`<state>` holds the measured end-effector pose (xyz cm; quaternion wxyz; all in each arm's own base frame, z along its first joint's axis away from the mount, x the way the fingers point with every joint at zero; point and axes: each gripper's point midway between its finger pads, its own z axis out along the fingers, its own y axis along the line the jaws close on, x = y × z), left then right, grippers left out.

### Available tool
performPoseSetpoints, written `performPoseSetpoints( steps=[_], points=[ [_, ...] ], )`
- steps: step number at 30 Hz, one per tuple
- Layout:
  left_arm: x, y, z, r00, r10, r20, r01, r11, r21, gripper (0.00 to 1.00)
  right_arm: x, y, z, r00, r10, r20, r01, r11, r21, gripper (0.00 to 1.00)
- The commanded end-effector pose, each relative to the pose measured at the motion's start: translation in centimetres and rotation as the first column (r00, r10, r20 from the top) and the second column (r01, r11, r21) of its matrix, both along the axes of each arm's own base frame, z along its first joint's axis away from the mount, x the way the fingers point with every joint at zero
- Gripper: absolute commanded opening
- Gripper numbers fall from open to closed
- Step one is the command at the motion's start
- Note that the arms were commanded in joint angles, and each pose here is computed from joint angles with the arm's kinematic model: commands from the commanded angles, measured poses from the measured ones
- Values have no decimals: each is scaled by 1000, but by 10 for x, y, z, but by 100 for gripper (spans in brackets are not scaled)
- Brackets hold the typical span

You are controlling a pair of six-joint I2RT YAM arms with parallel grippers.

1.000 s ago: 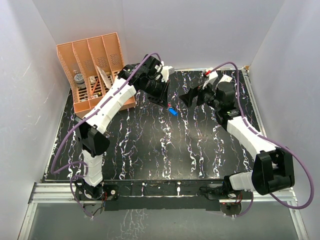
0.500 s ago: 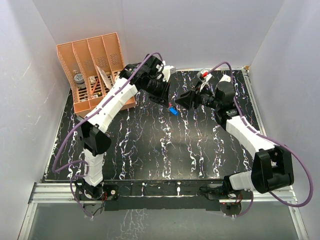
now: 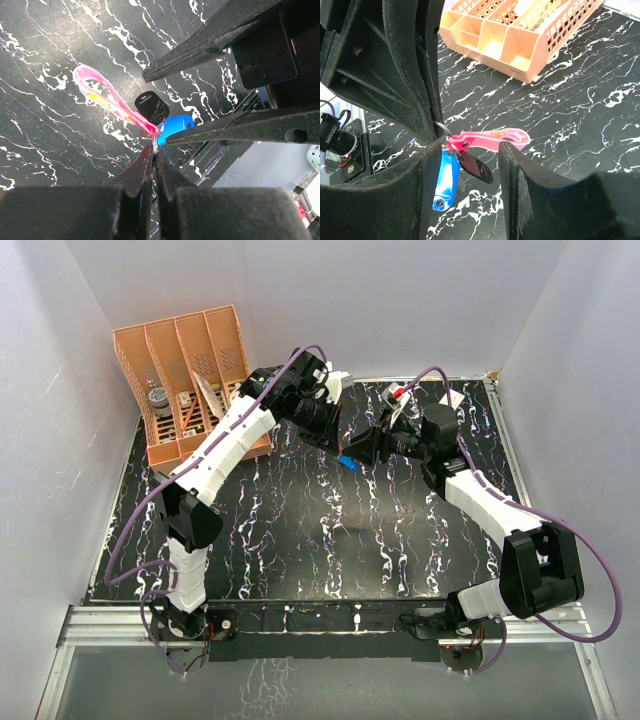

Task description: Put the keys on the keyring

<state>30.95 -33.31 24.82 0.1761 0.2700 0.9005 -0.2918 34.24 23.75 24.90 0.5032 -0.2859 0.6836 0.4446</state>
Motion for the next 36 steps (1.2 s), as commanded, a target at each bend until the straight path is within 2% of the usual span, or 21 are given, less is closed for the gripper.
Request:
performPoseSetpoints(
  steps=[1,13,17,27,36],
  points=[
    [-5,-8,12,1000,-25,2,25,999,-38,0,3,7,34,994,19,103,-23,999,34,47],
    [-13,-13,14,999,-51,-5,51,997,-53,0,6,14,32,995,31,95,-34,999,31,40],
    [-14,-14,16,999,-53,1,53,997,-55,0,6,16,29,995,36,88,-38,999,26,31],
    [-9,-13,16,999,-41,20,42,998,-50,0,4,15,29,995,42,93,-44,999,19,0],
    [1,-12,23,997,16,78,-11,998,-65,0,3,14,30,995,21,92,-26,999,45,0]
  ],
)
